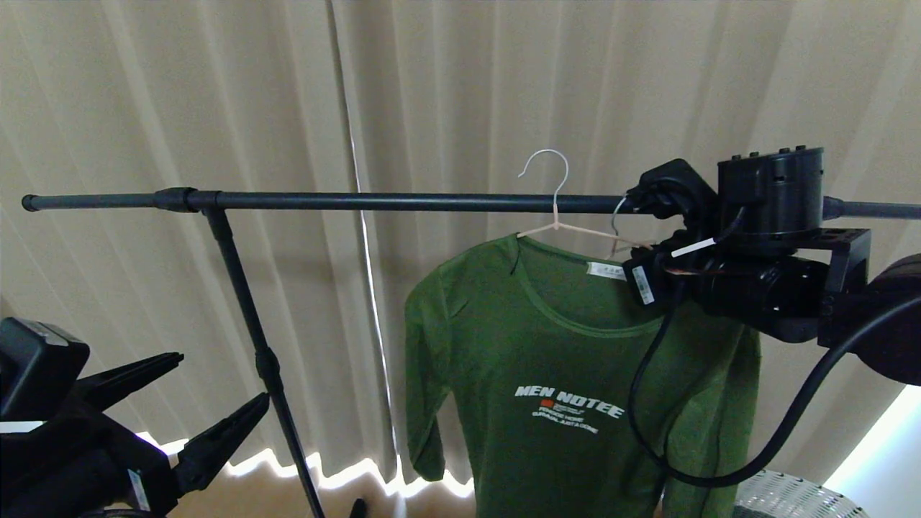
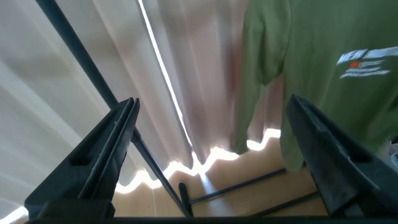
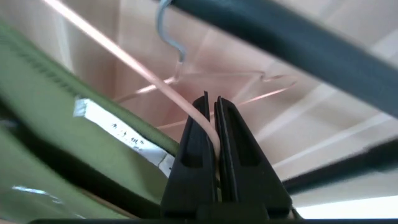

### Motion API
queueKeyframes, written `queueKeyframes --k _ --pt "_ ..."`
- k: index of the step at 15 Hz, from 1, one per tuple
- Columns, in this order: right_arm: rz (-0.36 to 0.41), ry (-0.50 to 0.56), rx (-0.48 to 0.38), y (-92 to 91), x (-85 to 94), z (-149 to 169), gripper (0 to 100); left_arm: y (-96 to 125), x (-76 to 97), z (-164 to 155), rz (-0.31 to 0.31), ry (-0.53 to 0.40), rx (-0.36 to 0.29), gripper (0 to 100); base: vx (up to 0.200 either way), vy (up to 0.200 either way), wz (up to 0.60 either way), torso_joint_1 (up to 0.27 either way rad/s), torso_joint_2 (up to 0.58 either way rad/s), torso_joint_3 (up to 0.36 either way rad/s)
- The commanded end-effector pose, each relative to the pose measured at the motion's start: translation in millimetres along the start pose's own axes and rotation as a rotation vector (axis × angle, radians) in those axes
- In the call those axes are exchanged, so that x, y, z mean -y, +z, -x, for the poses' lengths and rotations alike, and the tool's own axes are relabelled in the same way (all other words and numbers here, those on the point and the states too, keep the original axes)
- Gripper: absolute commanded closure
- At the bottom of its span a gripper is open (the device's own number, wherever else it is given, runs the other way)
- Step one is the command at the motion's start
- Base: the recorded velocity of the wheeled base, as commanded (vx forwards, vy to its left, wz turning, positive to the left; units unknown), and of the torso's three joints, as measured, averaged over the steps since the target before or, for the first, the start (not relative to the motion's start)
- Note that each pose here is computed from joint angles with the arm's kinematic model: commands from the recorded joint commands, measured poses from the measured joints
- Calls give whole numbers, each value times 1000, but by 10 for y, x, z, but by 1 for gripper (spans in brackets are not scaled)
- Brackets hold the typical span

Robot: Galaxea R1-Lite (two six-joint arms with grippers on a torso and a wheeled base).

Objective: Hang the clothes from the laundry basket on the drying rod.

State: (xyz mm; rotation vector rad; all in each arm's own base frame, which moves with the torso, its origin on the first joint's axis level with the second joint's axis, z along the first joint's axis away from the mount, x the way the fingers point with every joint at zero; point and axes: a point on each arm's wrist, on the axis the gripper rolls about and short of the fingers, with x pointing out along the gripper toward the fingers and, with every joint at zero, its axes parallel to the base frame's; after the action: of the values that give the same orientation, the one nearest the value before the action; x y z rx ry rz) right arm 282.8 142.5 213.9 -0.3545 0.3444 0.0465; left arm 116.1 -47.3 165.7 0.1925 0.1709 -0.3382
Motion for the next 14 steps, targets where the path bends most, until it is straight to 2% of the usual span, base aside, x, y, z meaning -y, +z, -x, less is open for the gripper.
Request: queueKeyframes --k 1,7,13,14 --pt "17 12 -21 -45 -82 -73 100 -4 1 1 0 0 -1 0 0 0 0 0 0 0" --pt "56 43 -10 -30 -282 59 100 -4 1 1 -3 0 -1 0 0 0 0 0 0 0" --pt "69 52 11 7 -293 142 100 29 1 -18 -7 -2 5 0 0 0 0 0 0 0" --pt "66 50 22 26 -274 167 100 33 36 -18 -9 -29 8 0 0 0 0 0 0 0"
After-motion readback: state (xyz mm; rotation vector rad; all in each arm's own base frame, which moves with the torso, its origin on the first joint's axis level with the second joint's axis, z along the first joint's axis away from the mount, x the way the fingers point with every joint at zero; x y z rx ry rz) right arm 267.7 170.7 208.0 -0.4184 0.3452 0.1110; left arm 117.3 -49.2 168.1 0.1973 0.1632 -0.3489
